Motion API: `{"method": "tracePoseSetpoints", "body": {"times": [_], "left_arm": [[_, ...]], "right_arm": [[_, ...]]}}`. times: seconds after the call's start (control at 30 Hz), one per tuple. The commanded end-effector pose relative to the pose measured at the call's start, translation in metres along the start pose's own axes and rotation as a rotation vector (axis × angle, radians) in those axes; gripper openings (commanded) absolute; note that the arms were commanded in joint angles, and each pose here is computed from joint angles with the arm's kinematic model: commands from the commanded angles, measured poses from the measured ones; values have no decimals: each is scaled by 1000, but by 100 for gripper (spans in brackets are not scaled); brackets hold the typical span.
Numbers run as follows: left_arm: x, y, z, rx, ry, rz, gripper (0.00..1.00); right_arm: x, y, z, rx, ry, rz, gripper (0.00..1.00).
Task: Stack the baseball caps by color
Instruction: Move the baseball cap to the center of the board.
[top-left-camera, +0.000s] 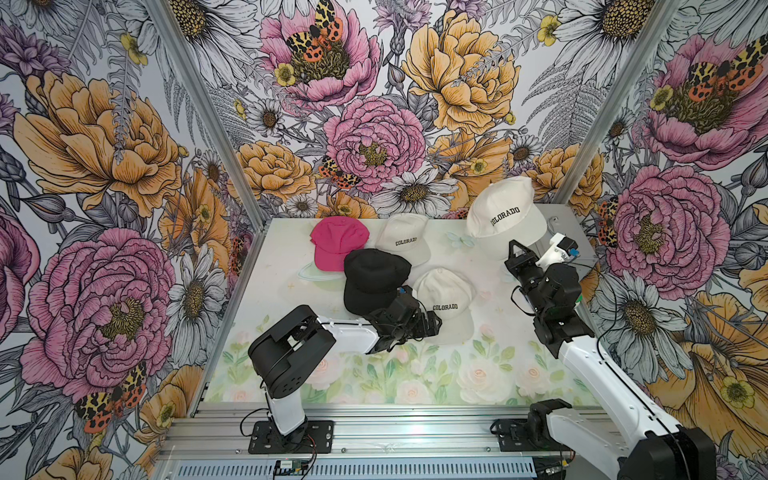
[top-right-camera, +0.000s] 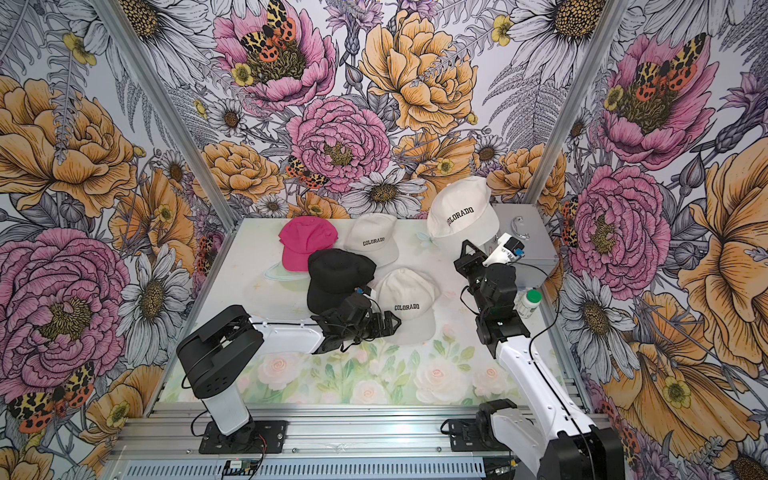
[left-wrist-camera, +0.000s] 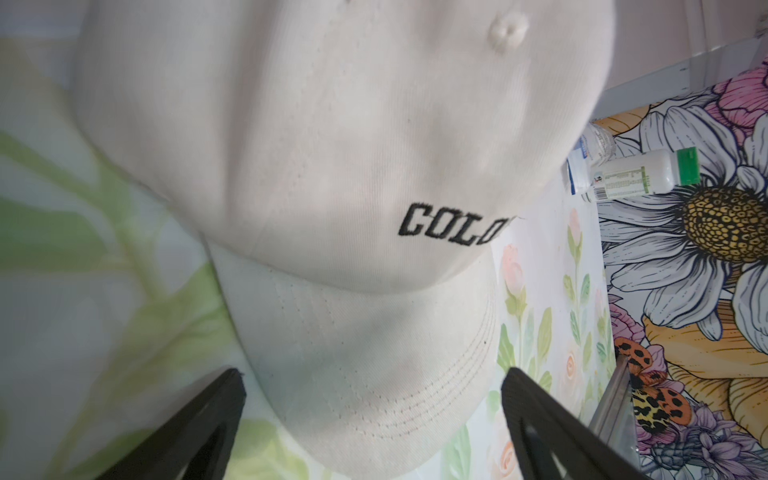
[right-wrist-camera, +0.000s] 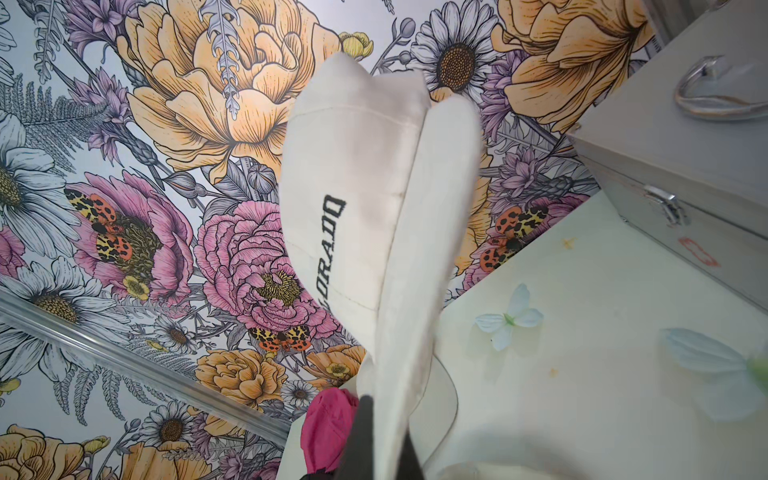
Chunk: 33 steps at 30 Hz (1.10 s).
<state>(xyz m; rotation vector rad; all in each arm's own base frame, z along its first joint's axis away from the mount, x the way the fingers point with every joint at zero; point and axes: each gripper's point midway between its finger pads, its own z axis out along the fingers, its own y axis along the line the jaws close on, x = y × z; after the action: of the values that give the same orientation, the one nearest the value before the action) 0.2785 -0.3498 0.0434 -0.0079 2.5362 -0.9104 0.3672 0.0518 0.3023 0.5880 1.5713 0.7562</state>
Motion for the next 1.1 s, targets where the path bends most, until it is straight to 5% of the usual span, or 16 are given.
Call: {"method": "tracePoseSetpoints", "body": {"times": [0.0, 0.37, 0.57, 0.77, 1.07], "left_arm": [[-6, -3, -2, -23, -20, -18, 99], [-13, 8, 21, -71, -21, 5, 99], [-18, -13, 21, -15, -14, 37, 99], [-59, -70, -24, 161, -128, 75, 99], [-134, -171, -119, 599, -308, 112, 99]], "right_arm": [[10, -3, -9, 7, 58, -58, 0], [17, 6, -25, -25, 126, -85, 0], [18, 13, -32, -69, 124, -39, 0], [6, 48, -40, -265, 52, 91, 0], [-3, 91, -54, -429, -49, 211, 0]]}}
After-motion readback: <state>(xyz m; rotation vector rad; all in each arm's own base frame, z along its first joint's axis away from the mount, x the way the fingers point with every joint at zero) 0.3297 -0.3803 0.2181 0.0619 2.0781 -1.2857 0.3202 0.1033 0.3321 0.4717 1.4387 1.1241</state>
